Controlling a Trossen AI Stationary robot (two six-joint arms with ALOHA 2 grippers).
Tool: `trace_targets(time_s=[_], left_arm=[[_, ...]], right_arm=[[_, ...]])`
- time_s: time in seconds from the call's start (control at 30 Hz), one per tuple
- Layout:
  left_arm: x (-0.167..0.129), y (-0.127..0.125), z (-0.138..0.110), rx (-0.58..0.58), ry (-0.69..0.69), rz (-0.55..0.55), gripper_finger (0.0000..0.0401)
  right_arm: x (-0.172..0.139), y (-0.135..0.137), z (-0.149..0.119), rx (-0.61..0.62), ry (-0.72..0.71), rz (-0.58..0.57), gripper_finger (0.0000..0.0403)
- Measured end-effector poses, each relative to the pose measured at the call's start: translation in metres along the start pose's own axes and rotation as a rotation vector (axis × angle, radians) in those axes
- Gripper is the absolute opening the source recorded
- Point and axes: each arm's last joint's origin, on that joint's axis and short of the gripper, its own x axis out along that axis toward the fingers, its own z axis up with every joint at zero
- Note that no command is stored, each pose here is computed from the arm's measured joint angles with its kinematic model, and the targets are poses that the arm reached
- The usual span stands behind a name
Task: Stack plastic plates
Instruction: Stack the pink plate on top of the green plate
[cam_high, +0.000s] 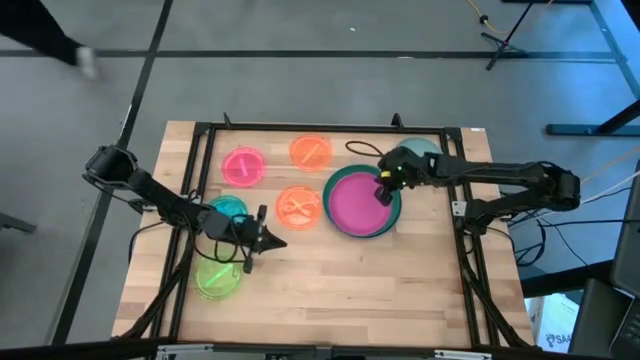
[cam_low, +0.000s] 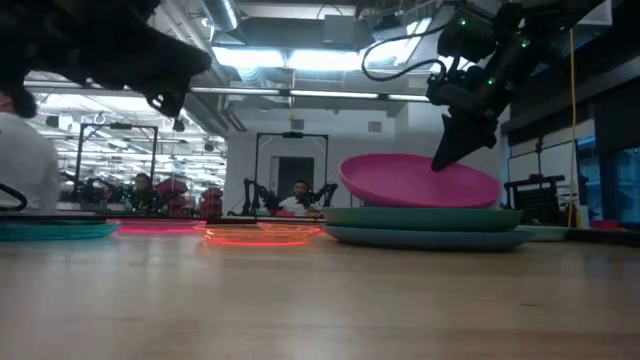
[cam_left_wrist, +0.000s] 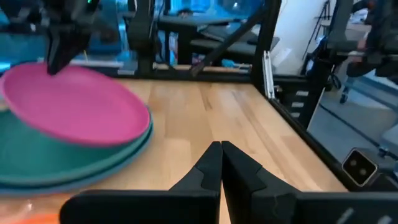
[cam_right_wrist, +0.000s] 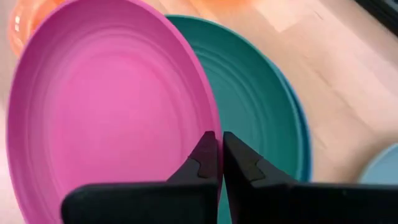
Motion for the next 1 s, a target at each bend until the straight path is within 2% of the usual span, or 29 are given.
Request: trace_targets(time_s=[0.13,0.33,0.63,0.8,1.0], left_arm=[[0.000,-0.001,0.006,0.044,-0.058,-0.024,0.0000],[0.001,0.004,0.010,0.103,-0.090,-0.002,0.0000],[0.004,0.026,0.018,0.181,-0.144,0.095,0.0000],[0.006,0.034,0.014,0.129,-0.099,0.133,0.0000],[0.005,0.035,0.016,0.110,-0.120,0.134,0.0000]], right_arm=[[0.000,-0.006,0.001,-0.021,0.002,-0.005,0.0000],[0.001,-0.009,0.000,-0.071,0.018,-0.010,0.0000],[0.005,-0.008,0.002,-0.093,0.007,-0.027,0.0000],[0.012,-0.008,0.003,-0.092,0.012,-0.024,0.0000],[0.028,-0.015,0.004,-0.051,0.033,-0.053,0.0000]])
